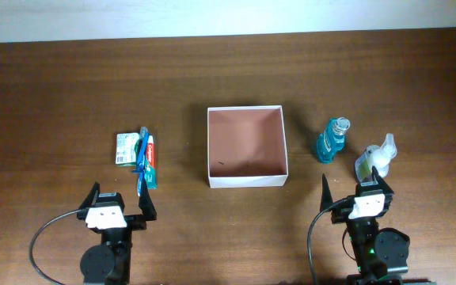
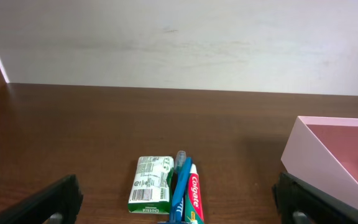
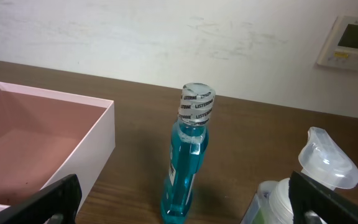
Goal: Pack container
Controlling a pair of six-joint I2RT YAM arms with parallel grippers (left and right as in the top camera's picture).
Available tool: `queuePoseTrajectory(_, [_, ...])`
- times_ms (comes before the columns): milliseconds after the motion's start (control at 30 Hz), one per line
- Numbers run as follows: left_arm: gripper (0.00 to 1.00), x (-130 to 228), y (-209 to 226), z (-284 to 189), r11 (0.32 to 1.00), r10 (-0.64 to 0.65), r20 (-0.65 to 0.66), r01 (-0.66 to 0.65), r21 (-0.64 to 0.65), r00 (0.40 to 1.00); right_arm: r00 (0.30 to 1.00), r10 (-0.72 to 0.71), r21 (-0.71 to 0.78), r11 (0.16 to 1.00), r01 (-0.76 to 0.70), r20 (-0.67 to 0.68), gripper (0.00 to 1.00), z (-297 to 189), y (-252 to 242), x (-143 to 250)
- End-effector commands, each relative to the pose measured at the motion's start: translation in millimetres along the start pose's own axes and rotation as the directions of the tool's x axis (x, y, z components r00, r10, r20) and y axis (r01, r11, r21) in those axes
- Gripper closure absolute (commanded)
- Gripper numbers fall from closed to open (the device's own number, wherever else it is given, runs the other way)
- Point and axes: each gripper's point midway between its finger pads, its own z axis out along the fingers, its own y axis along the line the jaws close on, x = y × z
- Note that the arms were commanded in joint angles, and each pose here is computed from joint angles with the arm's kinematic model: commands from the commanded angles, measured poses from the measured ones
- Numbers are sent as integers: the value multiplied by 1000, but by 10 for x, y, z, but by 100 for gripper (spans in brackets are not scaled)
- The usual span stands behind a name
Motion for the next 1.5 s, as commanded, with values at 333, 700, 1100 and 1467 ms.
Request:
queuePoseTrajectory(333, [1, 27, 26, 4, 1000, -6, 1, 6, -13, 1000, 1000, 10, -86, 996, -8, 24, 2, -9, 154, -41])
queuePoseTrajectory(700, [0, 28, 26, 4, 1000, -6, 1, 6, -13, 1000, 935, 349, -502, 799, -331, -62, 2, -239, 842, -257])
queuePoseTrajectory(1100, [1, 28, 26, 4, 1000, -6, 1, 6, -13, 1000, 959, 246, -361, 915, -180, 144, 2, -548, 363, -1910])
queuePoseTrajectory(1467, [1, 27, 26, 4, 1000, -6, 1, 6, -13, 1000, 892, 125, -158, 964, -212, -435, 2, -300, 21, -2279])
